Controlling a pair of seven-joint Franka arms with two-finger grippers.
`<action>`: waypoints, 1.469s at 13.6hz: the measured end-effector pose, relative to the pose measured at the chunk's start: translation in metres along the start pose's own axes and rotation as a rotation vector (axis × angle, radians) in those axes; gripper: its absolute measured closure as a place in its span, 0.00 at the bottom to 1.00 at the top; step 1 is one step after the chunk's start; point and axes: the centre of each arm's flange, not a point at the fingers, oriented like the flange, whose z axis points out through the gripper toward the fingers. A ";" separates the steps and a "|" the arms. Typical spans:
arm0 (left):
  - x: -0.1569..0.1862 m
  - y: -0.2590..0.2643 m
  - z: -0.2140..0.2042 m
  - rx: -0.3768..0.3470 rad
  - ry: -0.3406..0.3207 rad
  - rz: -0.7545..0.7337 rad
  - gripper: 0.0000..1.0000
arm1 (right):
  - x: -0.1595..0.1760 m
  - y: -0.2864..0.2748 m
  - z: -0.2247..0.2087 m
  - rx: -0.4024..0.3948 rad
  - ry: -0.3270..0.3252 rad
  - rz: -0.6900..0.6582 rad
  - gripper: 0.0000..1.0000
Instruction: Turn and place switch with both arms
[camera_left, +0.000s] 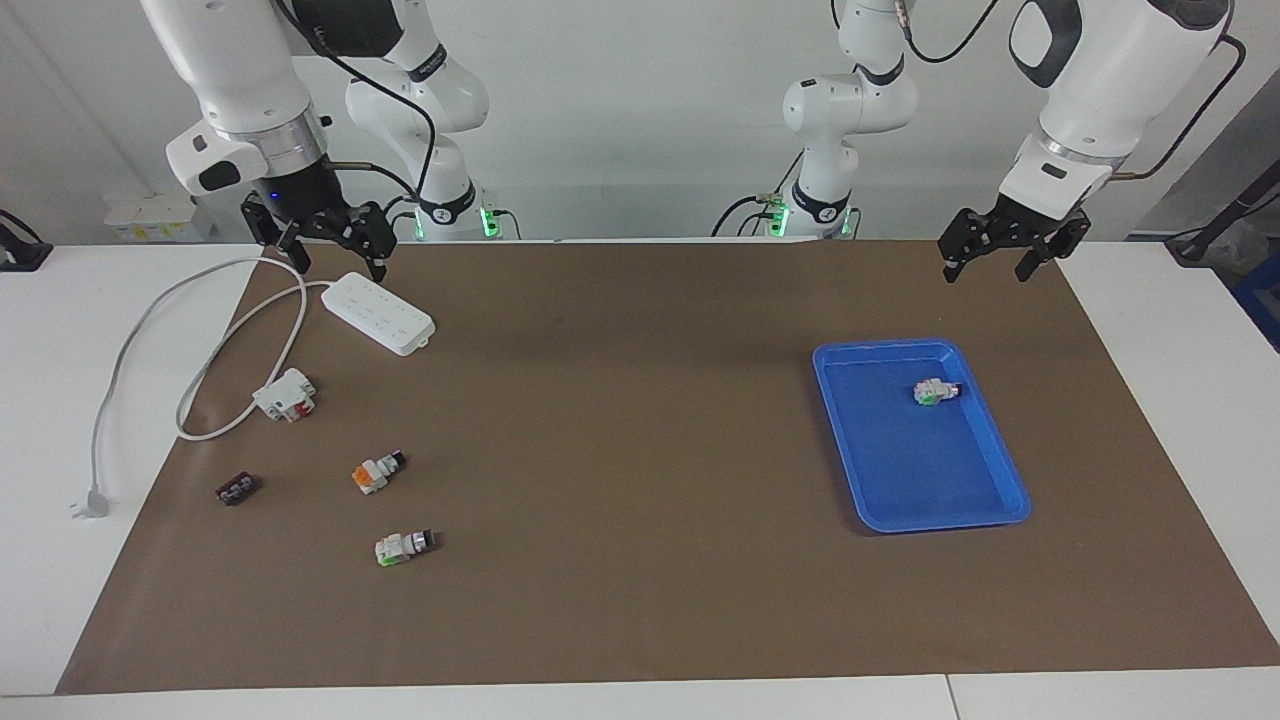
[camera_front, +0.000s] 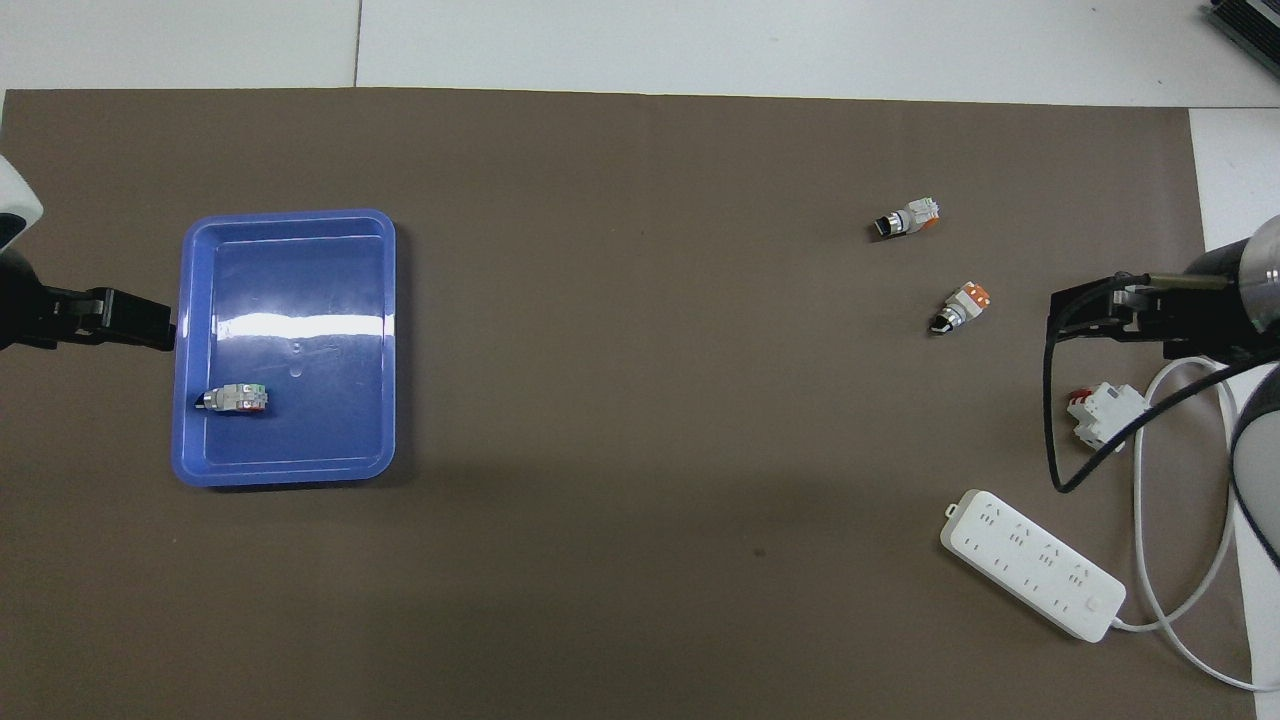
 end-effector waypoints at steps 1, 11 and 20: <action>0.001 0.000 0.000 0.000 0.010 0.000 0.00 | 0.000 -0.001 0.001 0.010 -0.004 0.001 0.00; 0.006 0.002 0.017 0.001 0.034 0.004 0.00 | 0.002 -0.001 0.006 0.023 -0.017 -0.054 0.00; 0.004 0.004 0.018 -0.010 0.035 0.003 0.20 | 0.002 0.000 0.008 0.018 -0.022 -0.071 0.00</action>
